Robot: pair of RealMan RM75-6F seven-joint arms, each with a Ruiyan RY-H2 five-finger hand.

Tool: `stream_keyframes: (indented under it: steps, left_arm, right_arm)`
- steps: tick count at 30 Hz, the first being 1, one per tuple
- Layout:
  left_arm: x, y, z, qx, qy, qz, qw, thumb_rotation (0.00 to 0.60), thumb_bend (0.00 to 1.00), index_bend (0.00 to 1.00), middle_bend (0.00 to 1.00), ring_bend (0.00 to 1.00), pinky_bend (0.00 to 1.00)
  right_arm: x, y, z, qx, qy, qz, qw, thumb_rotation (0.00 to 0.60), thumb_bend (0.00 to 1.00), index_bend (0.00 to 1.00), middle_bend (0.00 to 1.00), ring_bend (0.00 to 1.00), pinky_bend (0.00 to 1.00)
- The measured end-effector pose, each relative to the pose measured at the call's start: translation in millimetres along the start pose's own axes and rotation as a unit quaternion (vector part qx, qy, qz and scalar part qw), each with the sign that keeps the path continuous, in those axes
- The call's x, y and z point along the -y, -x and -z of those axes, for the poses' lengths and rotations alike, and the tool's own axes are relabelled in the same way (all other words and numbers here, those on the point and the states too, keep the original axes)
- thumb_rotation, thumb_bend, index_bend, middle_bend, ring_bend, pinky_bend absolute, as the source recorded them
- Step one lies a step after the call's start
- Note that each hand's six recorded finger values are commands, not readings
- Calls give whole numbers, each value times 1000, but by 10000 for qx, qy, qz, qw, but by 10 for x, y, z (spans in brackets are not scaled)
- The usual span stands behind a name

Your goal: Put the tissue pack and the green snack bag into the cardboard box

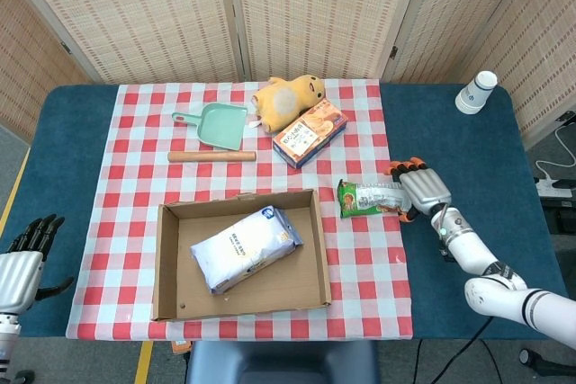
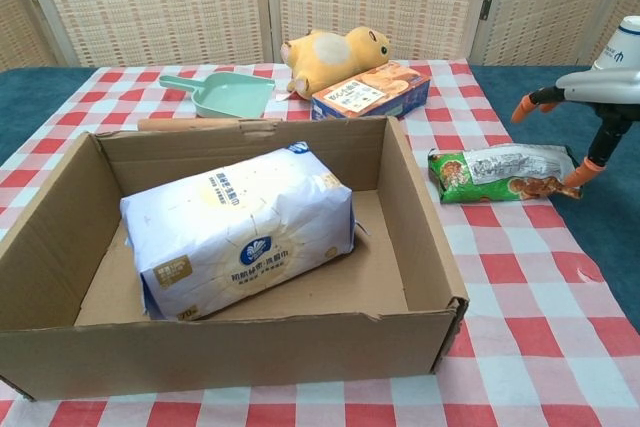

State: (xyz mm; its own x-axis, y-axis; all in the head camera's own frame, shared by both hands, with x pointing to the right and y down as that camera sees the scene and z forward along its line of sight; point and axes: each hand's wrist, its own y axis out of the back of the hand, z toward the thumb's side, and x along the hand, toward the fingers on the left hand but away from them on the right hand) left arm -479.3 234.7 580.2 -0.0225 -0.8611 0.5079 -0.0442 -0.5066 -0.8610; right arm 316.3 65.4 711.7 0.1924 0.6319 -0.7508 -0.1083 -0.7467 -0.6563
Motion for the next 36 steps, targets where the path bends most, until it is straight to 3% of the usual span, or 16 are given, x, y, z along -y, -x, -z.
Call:
stream_keyframes:
  steps: [22,31,36]
  left_arm:
    - [18,-21,41,-20,53,58,10000,600,166,47,11,0,182]
    - [18,-28,53,-38,70,64,9999,600,166,47,11,0,183]
    - [24,-36,47,-29,61,76,9999,600,166,48,11,0,183]
  right_arm:
    - [93,290,-99,5,103,8,9999,600,0,259,141,4,118]
    - [152,350,-106,51,78,-37,10000,600,0,301,181,98,241]
    - [158,367,-123,43,82,-18,10000,600,0,393,242,186,350]
